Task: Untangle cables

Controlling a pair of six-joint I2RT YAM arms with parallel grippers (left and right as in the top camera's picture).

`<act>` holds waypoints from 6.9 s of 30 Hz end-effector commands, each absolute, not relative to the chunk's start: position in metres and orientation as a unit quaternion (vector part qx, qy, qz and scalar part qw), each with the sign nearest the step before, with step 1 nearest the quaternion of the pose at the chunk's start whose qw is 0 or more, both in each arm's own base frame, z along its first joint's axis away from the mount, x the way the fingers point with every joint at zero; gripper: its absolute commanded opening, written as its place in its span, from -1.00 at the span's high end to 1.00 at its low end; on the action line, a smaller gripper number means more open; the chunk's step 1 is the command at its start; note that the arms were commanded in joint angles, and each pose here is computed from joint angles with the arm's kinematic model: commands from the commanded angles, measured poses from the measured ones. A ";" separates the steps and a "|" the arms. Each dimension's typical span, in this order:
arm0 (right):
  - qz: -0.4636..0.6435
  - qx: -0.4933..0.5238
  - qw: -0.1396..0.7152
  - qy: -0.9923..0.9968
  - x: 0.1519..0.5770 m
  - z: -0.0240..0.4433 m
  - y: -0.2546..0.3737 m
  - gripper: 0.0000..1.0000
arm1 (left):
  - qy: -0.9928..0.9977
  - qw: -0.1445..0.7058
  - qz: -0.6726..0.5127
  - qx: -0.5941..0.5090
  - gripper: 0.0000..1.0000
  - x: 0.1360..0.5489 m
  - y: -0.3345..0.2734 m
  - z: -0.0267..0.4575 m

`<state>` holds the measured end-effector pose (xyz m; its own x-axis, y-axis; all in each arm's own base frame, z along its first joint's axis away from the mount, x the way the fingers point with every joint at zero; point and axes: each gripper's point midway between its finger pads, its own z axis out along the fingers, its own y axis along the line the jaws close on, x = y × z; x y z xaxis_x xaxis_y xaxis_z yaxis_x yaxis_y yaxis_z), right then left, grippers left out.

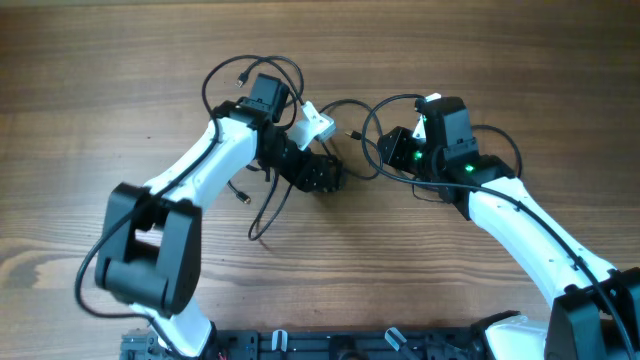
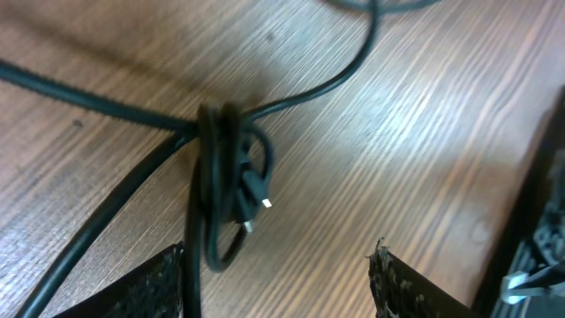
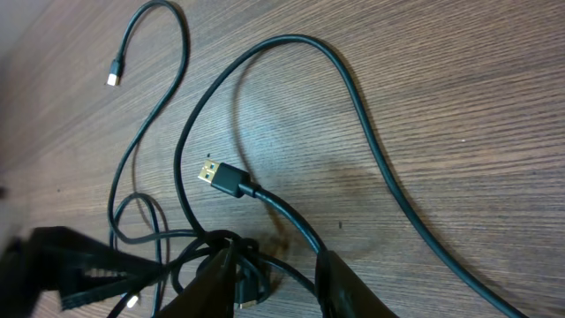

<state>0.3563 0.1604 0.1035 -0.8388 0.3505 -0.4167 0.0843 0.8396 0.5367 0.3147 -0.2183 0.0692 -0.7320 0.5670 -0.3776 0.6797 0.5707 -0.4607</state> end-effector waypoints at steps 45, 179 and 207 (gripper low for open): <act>0.265 0.109 0.215 0.934 0.352 0.079 0.170 0.27 | 0.898 -0.030 -0.356 -0.257 -0.50 0.365 -0.158 0.085; 0.275 0.070 0.196 0.939 0.344 0.036 0.237 -0.47 | 0.840 0.134 -0.491 -0.190 0.92 0.411 -0.028 0.084; 0.356 -0.005 0.453 0.817 0.422 0.144 0.266 -0.83 | 0.847 0.128 -0.494 -0.148 0.92 0.412 -0.057 0.085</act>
